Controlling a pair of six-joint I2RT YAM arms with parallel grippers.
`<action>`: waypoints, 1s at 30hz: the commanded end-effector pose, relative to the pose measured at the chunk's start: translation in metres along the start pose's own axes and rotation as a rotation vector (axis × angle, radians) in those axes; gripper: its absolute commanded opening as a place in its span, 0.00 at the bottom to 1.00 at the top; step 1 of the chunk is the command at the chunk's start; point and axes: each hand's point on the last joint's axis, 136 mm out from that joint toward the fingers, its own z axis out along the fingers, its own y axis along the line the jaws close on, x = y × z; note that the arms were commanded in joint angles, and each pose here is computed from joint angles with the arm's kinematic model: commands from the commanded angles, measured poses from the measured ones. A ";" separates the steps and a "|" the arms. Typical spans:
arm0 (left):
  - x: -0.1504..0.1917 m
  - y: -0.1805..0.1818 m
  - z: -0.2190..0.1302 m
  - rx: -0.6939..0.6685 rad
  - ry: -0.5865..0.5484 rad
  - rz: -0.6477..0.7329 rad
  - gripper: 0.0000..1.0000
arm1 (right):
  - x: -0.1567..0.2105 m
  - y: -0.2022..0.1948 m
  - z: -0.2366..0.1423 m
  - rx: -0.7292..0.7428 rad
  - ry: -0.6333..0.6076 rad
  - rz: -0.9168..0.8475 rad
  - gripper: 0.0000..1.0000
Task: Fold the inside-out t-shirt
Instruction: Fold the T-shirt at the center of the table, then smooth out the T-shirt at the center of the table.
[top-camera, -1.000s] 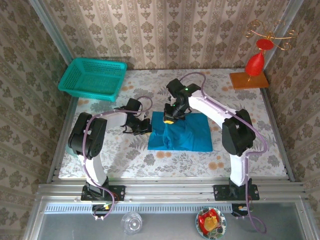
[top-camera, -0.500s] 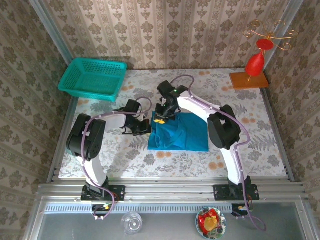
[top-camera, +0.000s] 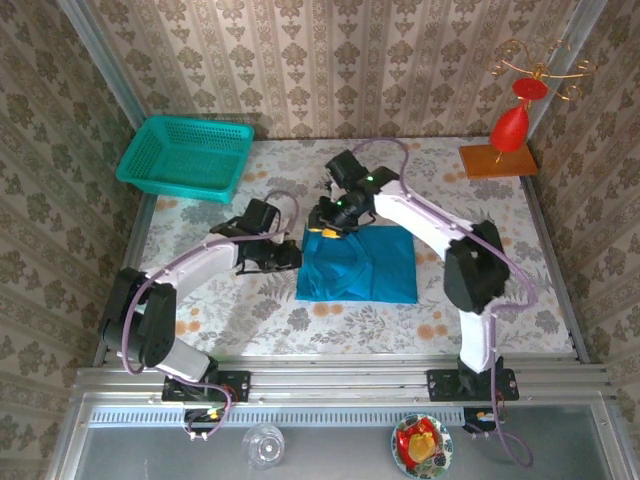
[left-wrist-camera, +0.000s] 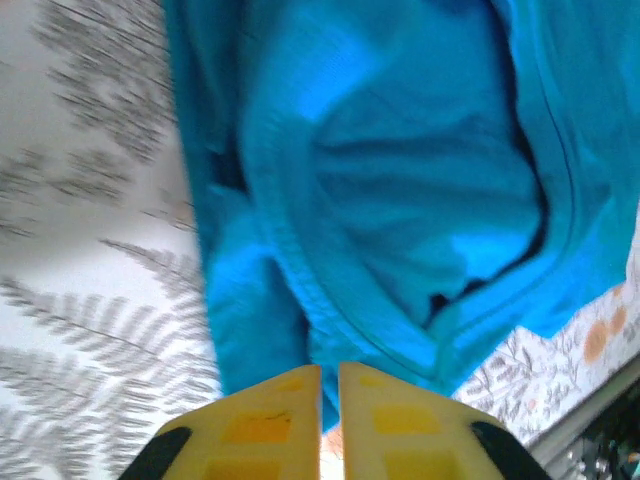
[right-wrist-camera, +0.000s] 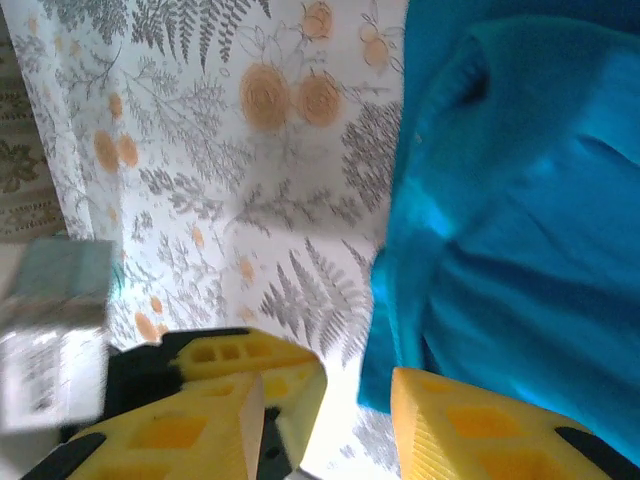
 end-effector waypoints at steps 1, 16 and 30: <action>0.031 -0.013 0.008 0.013 0.061 -0.037 0.18 | 0.018 -0.047 -0.024 0.099 -0.018 0.035 0.39; 0.069 -0.030 0.053 -0.063 0.102 -0.059 0.34 | 0.102 -0.171 -0.042 0.202 0.026 0.211 0.41; 0.070 -0.015 0.049 -0.168 0.117 -0.073 0.39 | 0.107 -0.212 -0.014 0.313 0.083 0.237 0.39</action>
